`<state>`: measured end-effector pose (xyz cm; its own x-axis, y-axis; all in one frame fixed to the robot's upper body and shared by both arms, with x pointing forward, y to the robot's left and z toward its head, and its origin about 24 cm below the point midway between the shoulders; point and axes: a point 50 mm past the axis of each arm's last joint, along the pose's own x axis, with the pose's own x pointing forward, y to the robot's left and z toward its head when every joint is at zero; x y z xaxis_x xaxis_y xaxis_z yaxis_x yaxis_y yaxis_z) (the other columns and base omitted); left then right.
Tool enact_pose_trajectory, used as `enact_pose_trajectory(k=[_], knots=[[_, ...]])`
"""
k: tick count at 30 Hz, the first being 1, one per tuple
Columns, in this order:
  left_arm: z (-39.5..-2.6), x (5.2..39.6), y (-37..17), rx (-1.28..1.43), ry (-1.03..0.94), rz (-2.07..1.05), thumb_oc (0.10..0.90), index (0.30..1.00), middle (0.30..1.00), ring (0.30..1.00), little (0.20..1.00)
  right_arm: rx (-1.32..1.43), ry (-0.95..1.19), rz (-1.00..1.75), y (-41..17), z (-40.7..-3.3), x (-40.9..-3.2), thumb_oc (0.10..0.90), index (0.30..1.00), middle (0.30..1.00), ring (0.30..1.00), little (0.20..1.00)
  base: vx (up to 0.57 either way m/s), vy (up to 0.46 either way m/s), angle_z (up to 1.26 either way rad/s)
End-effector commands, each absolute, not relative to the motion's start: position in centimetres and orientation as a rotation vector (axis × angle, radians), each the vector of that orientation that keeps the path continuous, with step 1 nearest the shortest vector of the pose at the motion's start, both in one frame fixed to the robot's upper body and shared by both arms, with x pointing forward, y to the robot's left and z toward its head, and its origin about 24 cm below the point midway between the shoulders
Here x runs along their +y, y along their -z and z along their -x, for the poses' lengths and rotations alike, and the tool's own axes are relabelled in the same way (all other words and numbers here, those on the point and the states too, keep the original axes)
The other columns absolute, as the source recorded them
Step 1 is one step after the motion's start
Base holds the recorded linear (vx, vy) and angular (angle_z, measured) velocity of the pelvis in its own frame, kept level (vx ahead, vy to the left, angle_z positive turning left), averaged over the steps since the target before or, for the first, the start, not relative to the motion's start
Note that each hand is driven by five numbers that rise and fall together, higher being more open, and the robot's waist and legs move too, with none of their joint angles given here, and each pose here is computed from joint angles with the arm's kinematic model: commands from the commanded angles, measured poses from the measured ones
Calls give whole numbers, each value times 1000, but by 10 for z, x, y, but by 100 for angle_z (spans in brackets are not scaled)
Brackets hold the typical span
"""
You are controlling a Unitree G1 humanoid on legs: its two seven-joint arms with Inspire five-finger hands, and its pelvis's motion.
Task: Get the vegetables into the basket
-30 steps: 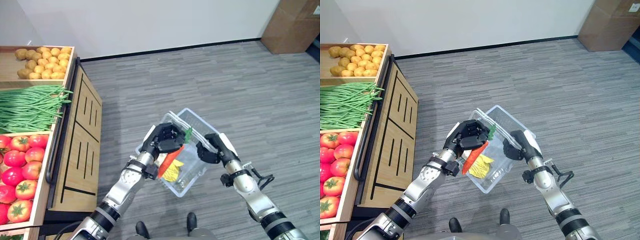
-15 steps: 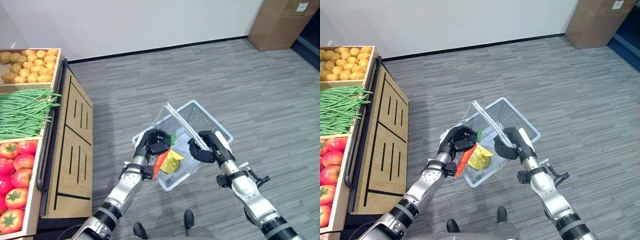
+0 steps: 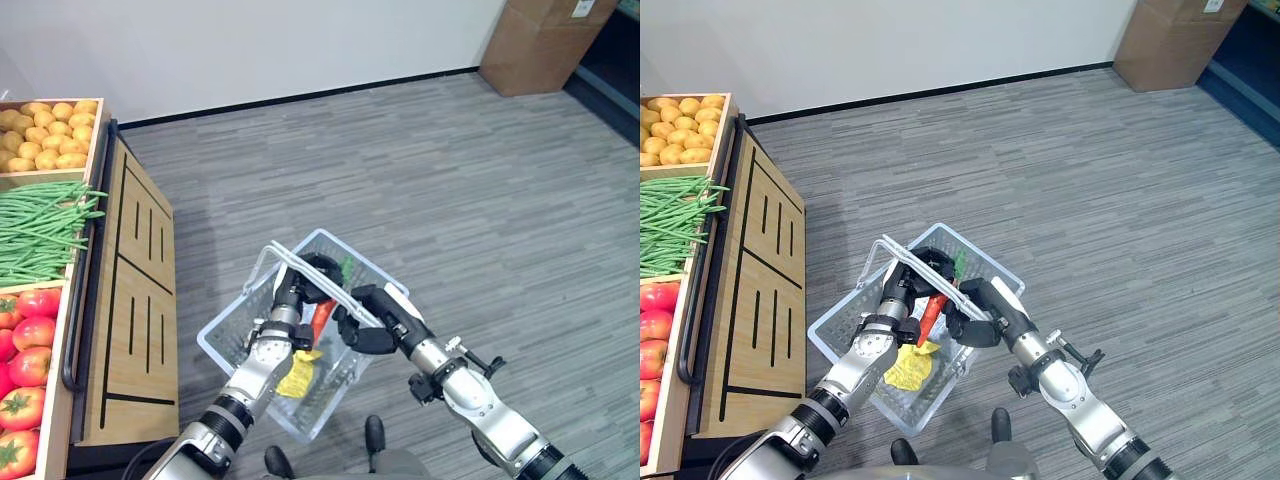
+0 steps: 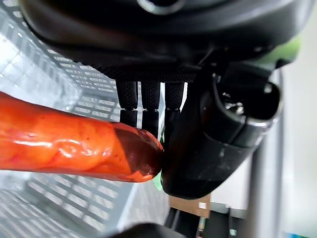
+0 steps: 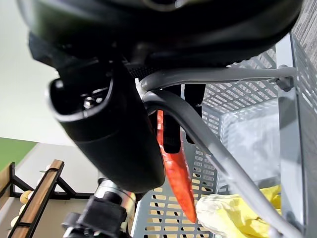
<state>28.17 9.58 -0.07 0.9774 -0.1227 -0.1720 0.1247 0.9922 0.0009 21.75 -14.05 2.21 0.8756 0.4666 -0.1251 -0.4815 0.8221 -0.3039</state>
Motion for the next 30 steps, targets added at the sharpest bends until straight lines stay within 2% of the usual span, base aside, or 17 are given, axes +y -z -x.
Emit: enact_pose_trajectory(k=[1, 10, 14, 16, 19, 20, 22, 24, 26, 29, 30], knots=[[-310, 78, -32, -8, 158, -144, 900, 1000, 1000, 1000, 1000, -487, -516, 97, -123, -235, -113, 400, 300, 300, 300, 300, -5, 2, -6], [-312, 91, -20, 49, 88, -201, 900, 1000, 1000, 1000, 1000, -500, -488, 119, -125, -236, -119, 400, 300, 300, 300, 300, 0, 0, -1], [-310, 88, -24, 26, 154, -217, 900, 1000, 1000, 1000, 1000, -482, -422, 194, -119, -242, -129, 400, 300, 300, 300, 300, 1, 1, 1], [-306, 87, -33, -23, 230, -230, 900, 1000, 1000, 1000, 1000, -461, -353, 250, -114, -248, -141, 400, 300, 300, 300, 300, 5, 4, 2], [-283, 93, -56, -136, 538, -329, 900, 1000, 1000, 1000, 1000, -330, -160, 401, -89, -260, -183, 400, 300, 300, 300, 300, 25, 18, 10], [-283, 94, -56, -134, 537, -331, 900, 1000, 1000, 1000, 1000, -331, -161, 399, -89, -260, -182, 400, 300, 300, 300, 300, 35, 14, 17], [-259, 108, -66, -170, 728, -367, 900, 1000, 1000, 1000, 1000, -225, -84, 465, -69, -262, -208, 400, 300, 300, 300, 300, 32, 9, 24], [-243, 118, -72, -164, 810, -322, 900, 1000, 1000, 1000, 1000, -100, -7, 529, -45, -264, -232, 400, 300, 300, 300, 300, 33, 9, 15], [-234, 134, -71, -120, 800, -241, 900, 1000, 1000, 1000, 1000, 123, 72, 572, -3, -259, -256, 400, 300, 300, 300, 300, 21, 0, 22], [-232, 143, -67, -94, 763, -237, 900, 1000, 1000, 1000, 1000, 209, 100, 573, 13, -252, -266, 400, 300, 300, 300, 300, 0, -4, 7], [-230, 154, -58, -53, 708, -228, 900, 1000, 1000, 1000, 1000, 315, 145, 571, 30, -241, -278, 400, 300, 300, 300, 300, 0, 0, 0]])
